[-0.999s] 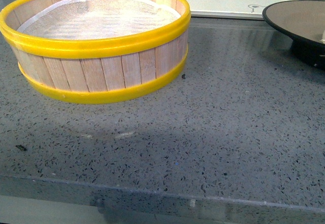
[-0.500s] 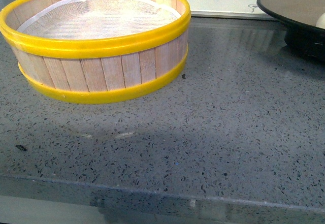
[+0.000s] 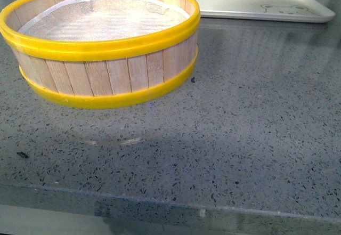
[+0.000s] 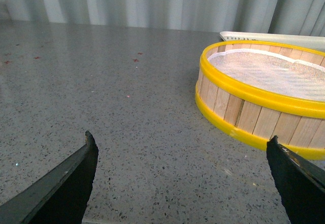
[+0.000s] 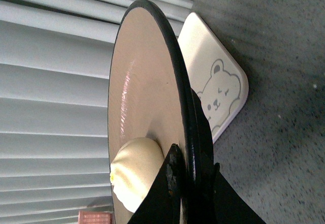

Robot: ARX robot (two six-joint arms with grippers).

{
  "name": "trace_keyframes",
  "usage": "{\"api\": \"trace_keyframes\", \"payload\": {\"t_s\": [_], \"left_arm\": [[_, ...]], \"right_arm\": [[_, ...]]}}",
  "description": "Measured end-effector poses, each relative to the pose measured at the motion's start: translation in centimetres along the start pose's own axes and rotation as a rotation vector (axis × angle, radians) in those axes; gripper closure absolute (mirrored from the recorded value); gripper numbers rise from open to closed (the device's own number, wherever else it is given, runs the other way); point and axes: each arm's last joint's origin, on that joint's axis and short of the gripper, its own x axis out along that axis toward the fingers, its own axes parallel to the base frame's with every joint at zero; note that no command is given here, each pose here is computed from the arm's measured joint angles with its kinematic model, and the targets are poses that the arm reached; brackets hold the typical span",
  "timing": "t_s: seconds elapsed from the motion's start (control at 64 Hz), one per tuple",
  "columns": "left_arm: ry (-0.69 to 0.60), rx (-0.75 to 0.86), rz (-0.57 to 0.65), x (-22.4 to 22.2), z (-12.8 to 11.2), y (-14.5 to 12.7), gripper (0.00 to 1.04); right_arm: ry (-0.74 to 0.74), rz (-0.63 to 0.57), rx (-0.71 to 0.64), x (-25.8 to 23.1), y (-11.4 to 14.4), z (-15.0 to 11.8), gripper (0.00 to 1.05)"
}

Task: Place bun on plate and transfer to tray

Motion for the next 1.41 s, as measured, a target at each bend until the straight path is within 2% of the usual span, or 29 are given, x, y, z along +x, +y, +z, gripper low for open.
{"api": "trace_keyframes", "payload": {"t_s": [0.203, 0.453, 0.984, 1.405], "left_arm": [[0.0, 0.0, 0.0, 0.0, 0.0, 0.0, 0.07], [0.0, 0.0, 0.0, 0.0, 0.0, 0.0, 0.07], [0.0, 0.0, 0.0, 0.0, 0.0, 0.0, 0.07], [0.0, 0.0, 0.0, 0.0, 0.0, 0.0, 0.07]], "right_arm": [[0.019, -0.013, -0.038, 7.1, 1.6, 2.2, 1.02], [0.047, -0.027, -0.031, 13.0, 1.5, 2.8, 1.02], [0.091, -0.072, 0.001, 17.7, -0.4, 0.8, 1.02], [0.089, -0.106, 0.018, 19.1, -2.2, 1.5, 1.02]]}}
